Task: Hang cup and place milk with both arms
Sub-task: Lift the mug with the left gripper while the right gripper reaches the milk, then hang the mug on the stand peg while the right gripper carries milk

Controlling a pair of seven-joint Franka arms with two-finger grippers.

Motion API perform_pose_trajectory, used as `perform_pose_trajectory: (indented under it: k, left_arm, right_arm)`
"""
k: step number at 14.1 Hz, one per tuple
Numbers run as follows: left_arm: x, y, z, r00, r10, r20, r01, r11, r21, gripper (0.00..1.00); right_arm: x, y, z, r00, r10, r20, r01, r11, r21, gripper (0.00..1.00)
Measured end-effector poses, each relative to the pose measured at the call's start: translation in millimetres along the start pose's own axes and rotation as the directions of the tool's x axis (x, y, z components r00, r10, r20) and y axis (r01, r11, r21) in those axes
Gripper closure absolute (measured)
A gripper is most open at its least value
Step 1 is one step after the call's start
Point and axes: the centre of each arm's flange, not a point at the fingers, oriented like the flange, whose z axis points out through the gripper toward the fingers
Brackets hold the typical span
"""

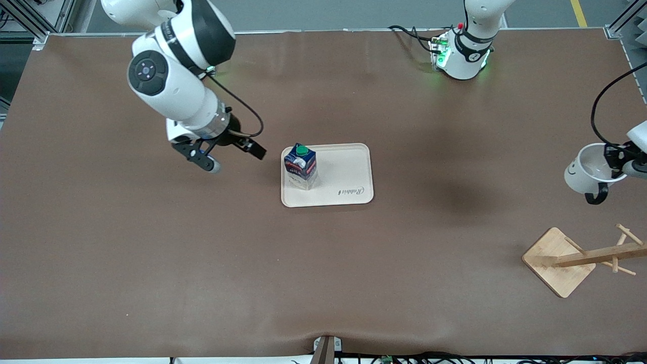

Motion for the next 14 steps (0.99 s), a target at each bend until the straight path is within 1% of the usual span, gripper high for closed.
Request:
perform_pose_trajectory:
  k: [2,5,9,10,11,12,13,14]
  left_arm:
    - [4.4,-11.7,3.4,1.0,0.014,-0.014,-0.014,1.0,-0.012,0.95]
    - [14.8,-22.8,9.8,0.999,0.013,-0.035,-0.014,0.999,-0.034,0.95]
    - [23.9,-34.4,27.7,0.999,-0.002,-0.052,-0.003,0.996,-0.086,0.95]
    - [25.6,-37.4,30.1,0.998,-0.004,-0.056,-0.001,0.996,-0.092,0.95]
    - [27.1,-39.8,31.3,0.998,-0.006,-0.059,0.0,0.995,-0.096,0.95]
    - [28.2,-41.5,31.1,0.998,-0.008,-0.064,0.001,0.995,-0.098,0.95]
    - [29.1,-42.6,29.0,0.997,-0.012,-0.072,0.004,0.995,-0.102,0.95]
    - [30.1,-43.1,26.5,0.996,-0.017,-0.083,0.008,0.994,-0.111,0.95]
  right_arm:
    - [-11.4,-10.8,30.7,0.999,0.045,0.005,-0.044,0.999,-0.012,0.0]
    - [-23.1,-25.5,67.4,0.996,0.093,-0.011,-0.093,0.996,-0.018,0.0]
    - [-49.5,-46.9,99.0,0.996,0.082,-0.026,-0.083,0.996,-0.044,0.0]
    - [-54.6,-48.7,108.5,0.997,0.065,-0.036,-0.067,0.996,-0.061,0.0]
    - [-63.8,-49.5,122.6,0.998,0.03,-0.059,-0.036,0.995,-0.092,0.0]
    - [-74.6,-50.0,138.8,0.996,-0.016,-0.093,0.004,0.992,-0.129,0.0]
    - [-83.2,-50.3,152.9,0.991,-0.052,-0.12,0.033,0.987,-0.158,0.07]
    - [-88.8,-50.4,162.5,0.989,-0.07,-0.134,0.046,0.983,-0.177,0.19]
